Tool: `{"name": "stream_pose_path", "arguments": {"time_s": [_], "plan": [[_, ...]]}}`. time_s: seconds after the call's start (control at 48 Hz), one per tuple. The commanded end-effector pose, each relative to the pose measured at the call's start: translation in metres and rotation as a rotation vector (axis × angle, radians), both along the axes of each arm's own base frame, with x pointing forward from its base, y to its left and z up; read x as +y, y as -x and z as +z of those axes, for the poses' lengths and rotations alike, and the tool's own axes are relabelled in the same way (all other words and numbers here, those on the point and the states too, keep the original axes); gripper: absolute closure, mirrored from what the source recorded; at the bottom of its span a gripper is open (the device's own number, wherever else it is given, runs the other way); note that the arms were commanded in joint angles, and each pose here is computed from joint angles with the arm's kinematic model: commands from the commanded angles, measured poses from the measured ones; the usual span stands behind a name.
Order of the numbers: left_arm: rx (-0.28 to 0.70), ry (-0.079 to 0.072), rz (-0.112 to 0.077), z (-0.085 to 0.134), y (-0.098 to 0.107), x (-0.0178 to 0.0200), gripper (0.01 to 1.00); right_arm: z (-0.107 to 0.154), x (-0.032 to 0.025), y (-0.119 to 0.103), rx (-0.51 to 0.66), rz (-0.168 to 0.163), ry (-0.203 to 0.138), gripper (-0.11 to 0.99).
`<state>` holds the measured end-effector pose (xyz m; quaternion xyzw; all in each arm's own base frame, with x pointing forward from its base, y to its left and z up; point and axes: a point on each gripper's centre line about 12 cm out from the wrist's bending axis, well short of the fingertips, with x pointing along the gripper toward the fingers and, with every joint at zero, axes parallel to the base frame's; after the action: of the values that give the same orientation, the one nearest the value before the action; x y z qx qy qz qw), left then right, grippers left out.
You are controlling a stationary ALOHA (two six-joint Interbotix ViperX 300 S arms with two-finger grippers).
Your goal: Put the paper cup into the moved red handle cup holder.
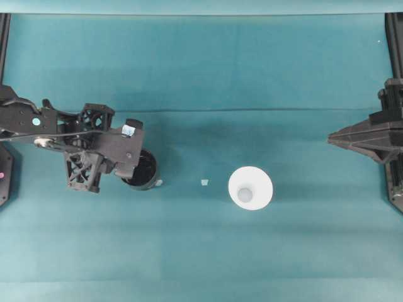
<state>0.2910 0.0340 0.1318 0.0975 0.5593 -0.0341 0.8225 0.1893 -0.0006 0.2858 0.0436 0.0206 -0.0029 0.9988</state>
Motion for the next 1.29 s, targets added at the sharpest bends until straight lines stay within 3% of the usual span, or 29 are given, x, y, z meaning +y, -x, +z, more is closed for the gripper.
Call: {"name": "stream_pose_path", "arguments": {"time_s": [0.0,0.208,0.333,0.458,0.729,0.792,0.854,0.938,1.271], "plan": [[-0.057,-0.005,0.003,0.015,-0.010,0.0011,0.716,0.004,0.0003,-0.002,-0.009,0.001,-0.009,0.99],[-0.125,-0.013,0.003,0.046,-0.015,0.0017,0.716,0.003,0.0003,-0.001,-0.005,0.001,-0.008,0.99],[-0.105,-0.011,0.006,0.057,-0.012,0.0016,0.716,0.001,0.0003,-0.001,0.017,0.002,-0.009,0.99],[-0.078,-0.008,0.001,0.077,-0.011,-0.0011,0.716,0.003,0.0004,0.001,0.012,0.002,-0.009,0.99],[-0.059,-0.002,0.014,0.126,-0.011,-0.0017,0.716,0.004,0.0005,0.004,0.023,0.003,-0.008,0.99],[-0.086,0.003,0.033,0.136,-0.014,-0.0013,0.716,0.004,0.0005,0.004,0.025,0.003,-0.009,0.99],[-0.100,0.013,0.055,0.142,-0.016,-0.0011,0.716,0.004,0.0005,0.005,0.025,0.003,-0.008,0.99],[-0.105,0.019,0.070,0.144,-0.018,-0.0009,0.716,0.005,0.0005,0.005,0.020,0.003,-0.008,0.99],[-0.112,0.022,0.074,0.148,-0.021,-0.0011,0.716,0.006,0.0002,0.005,0.018,0.001,-0.008,0.99]]}}
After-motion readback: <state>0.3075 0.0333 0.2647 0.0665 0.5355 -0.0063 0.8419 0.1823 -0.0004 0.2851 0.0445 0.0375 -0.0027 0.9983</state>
